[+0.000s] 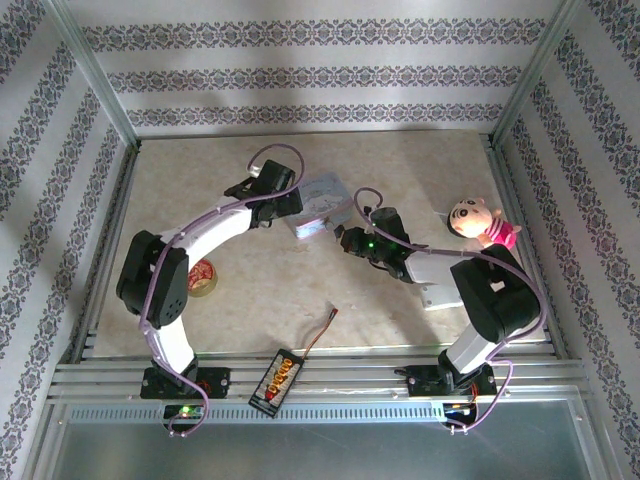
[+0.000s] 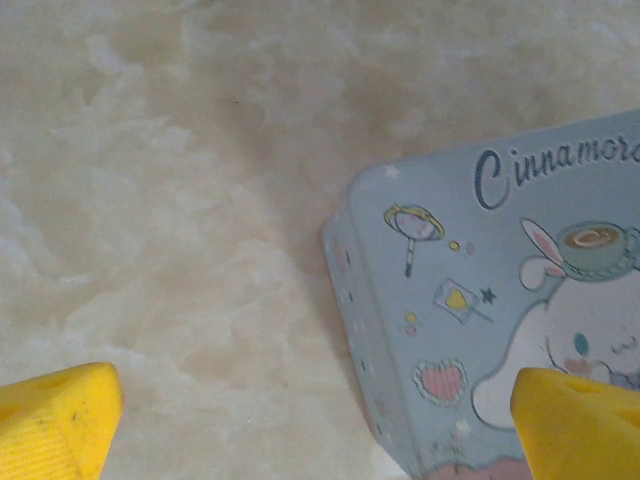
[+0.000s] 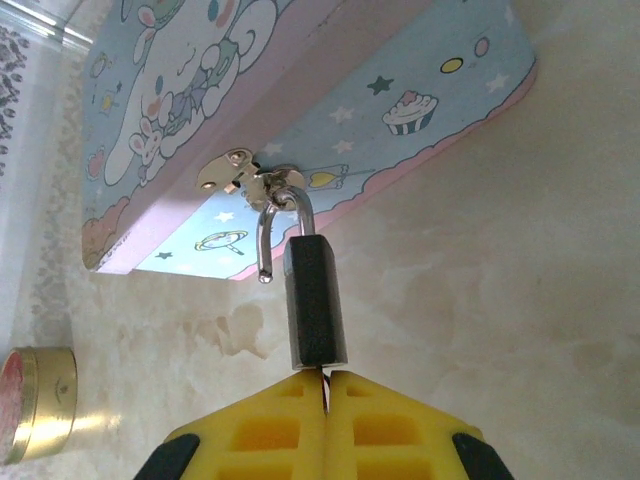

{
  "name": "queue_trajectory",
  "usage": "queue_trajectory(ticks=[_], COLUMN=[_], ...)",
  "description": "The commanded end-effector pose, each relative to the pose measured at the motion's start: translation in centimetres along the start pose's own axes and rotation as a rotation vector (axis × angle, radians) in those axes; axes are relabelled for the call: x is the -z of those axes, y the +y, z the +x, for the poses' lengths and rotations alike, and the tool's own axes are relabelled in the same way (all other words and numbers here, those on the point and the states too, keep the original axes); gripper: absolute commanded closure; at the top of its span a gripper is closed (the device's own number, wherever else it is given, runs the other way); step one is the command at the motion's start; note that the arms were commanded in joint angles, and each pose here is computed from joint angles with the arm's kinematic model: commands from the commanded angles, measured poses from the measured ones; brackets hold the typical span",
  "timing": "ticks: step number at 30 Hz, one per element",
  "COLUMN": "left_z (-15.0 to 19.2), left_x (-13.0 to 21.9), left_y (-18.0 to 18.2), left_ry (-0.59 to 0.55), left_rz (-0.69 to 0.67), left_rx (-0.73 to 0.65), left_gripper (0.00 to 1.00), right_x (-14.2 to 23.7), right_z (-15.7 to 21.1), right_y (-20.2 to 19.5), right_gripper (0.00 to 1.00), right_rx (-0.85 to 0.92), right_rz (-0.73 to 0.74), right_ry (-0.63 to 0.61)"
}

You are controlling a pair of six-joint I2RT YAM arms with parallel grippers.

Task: Unlock the padlock with the key

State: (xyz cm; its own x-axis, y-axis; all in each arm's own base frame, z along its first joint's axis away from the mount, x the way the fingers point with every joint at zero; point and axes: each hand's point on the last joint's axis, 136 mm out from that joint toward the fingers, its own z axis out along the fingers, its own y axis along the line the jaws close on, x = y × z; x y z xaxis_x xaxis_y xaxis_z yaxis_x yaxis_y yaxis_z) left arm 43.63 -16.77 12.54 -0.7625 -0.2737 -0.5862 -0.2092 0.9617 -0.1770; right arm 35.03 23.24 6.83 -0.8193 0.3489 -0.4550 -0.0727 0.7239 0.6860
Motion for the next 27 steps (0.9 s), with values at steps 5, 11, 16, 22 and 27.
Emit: queue_trajectory(ticks=[5, 11, 16, 22, 27], left_z=[1.0, 1.5, 2.0, 3.0, 3.6], left_x=[-1.2, -1.7, -2.0, -2.8, -3.2], left_y=[-0.2, 0.2, 0.7, 1.3, 1.8], left_ry=[0.066, 0.085, 0.096, 0.129, 0.146], left_rz=[0.011, -0.008, -0.031, -0.060, -0.082], left_rx=[-0.037, -0.047, -0.055, -0.063, -0.070], left_gripper=[0.01, 0.01, 0.01, 0.01, 0.01], right_x=[0.8, 0.3, -0.1, 0.1, 0.2], right_z=[0.4, 1.3, 1.3, 0.7, 0.4], right_y=[0.2, -0.1, 0.0, 0.3, 0.6], right_gripper=[1.00, 1.00, 1.00, 1.00, 1.00], right_rx=[-0.040, -0.042, -0.042, -0.064, -0.095], right_rz=[0.018, 0.030, 0.031, 0.029, 0.019], right_ry=[-0.069, -0.048, -0.047, -0.084, -0.113])
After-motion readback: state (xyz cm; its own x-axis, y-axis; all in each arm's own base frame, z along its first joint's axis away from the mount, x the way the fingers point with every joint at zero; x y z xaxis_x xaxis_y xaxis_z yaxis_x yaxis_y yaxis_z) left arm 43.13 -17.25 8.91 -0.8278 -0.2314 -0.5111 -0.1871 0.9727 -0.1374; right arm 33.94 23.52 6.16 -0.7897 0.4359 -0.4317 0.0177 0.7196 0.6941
